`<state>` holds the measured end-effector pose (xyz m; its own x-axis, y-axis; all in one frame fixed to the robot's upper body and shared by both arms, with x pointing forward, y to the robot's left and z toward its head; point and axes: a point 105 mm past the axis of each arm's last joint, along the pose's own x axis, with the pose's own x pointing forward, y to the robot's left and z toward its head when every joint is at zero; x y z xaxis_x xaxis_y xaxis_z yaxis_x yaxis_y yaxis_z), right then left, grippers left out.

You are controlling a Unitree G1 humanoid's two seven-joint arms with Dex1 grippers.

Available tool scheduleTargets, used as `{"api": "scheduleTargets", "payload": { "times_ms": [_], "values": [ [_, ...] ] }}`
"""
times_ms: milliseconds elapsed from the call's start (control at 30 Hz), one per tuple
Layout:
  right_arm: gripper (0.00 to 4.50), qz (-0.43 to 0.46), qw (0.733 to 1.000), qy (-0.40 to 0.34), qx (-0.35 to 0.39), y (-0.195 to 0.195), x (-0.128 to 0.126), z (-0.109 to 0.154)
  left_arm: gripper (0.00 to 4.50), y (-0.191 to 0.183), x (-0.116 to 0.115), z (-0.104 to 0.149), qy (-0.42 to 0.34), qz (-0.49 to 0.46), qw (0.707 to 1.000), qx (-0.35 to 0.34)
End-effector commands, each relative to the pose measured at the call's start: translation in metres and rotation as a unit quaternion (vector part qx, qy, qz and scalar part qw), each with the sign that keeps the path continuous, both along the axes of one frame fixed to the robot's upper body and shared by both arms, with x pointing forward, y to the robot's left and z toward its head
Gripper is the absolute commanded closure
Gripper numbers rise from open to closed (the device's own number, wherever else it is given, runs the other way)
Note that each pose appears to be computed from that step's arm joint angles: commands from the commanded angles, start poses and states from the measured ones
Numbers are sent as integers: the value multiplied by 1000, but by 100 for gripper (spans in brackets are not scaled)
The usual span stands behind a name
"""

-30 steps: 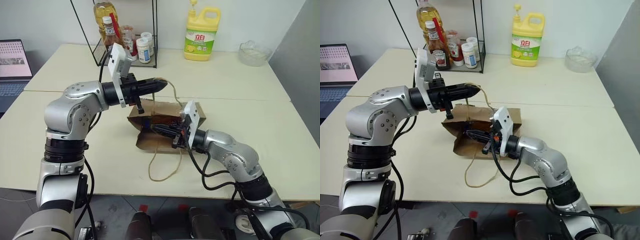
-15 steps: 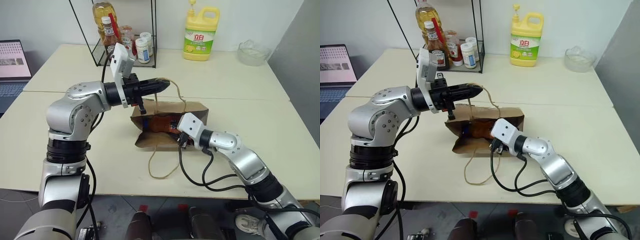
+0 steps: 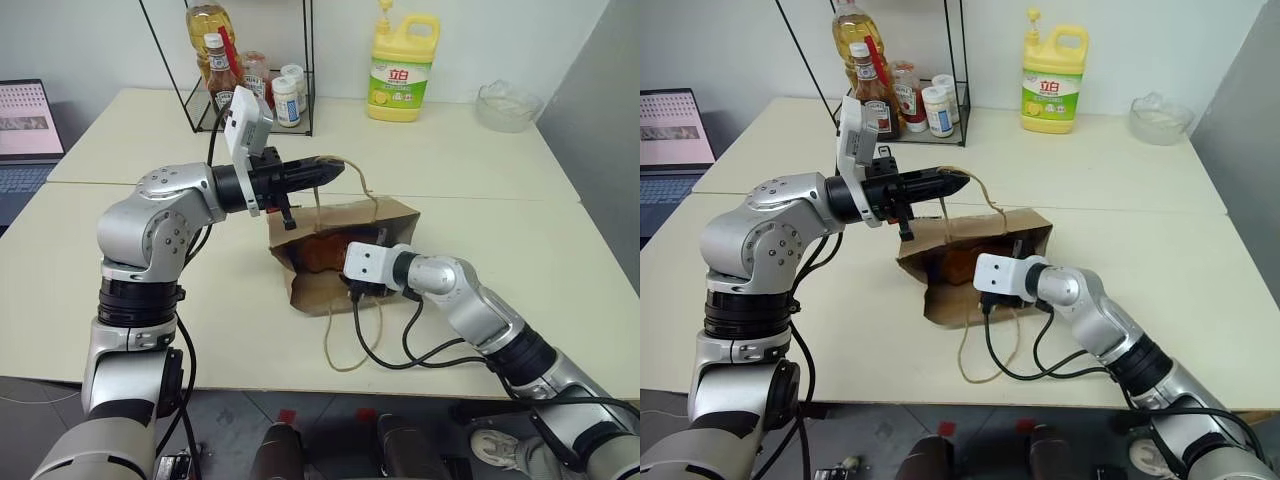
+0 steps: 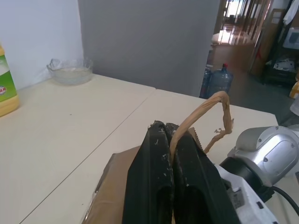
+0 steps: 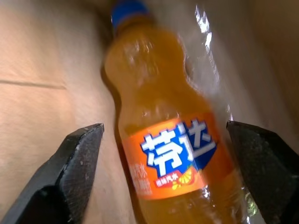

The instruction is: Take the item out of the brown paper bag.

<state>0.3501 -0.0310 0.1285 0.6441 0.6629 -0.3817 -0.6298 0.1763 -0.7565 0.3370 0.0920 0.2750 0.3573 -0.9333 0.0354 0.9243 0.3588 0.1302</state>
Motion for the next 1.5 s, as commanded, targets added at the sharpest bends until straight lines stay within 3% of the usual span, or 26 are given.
{"api": "scheduleTargets", "payload": {
  "times_ms": [33, 233, 433, 733, 867, 1033, 1167, 1333, 1500],
  "values": [
    [4, -20, 1000, 0, -22, -7, 8, -2, 450, -6, -8, 11, -30, -14, 999, -6],
    [4, -27, 998, 9, -52, -12, 14, -13, 450, -7, -8, 12, -31, -16, 999, -8],
    [116, -24, 999, -1, -45, -15, 14, -9, 450, -7, -7, 12, -30, -15, 999, -10],
    [116, 38, 996, -69, 34, -12, -5, 32, 450, -3, 2, 5, -31, 6, 999, -5],
    [116, 52, 995, -55, 66, -20, -18, 50, 450, -2, 13, -3, -34, 33, 999, 4],
    [116, 72, 993, -27, 94, -37, -42, 73, 450, -3, 18, -6, -42, 38, 998, 7],
    [116, 25, 986, 29, 163, -66, -52, 86, 450, 1, 21, -5, -45, 47, 998, 6],
    [116, -7, 964, 151, 220, -102, -85, 94, 450, 6, 25, -8, -45, 62, 997, 10],
    [116, -54, 956, 173, 231, -125, -91, 105, 450, 7, 29, -8, -44, 67, 997, 9]
  ]
}}
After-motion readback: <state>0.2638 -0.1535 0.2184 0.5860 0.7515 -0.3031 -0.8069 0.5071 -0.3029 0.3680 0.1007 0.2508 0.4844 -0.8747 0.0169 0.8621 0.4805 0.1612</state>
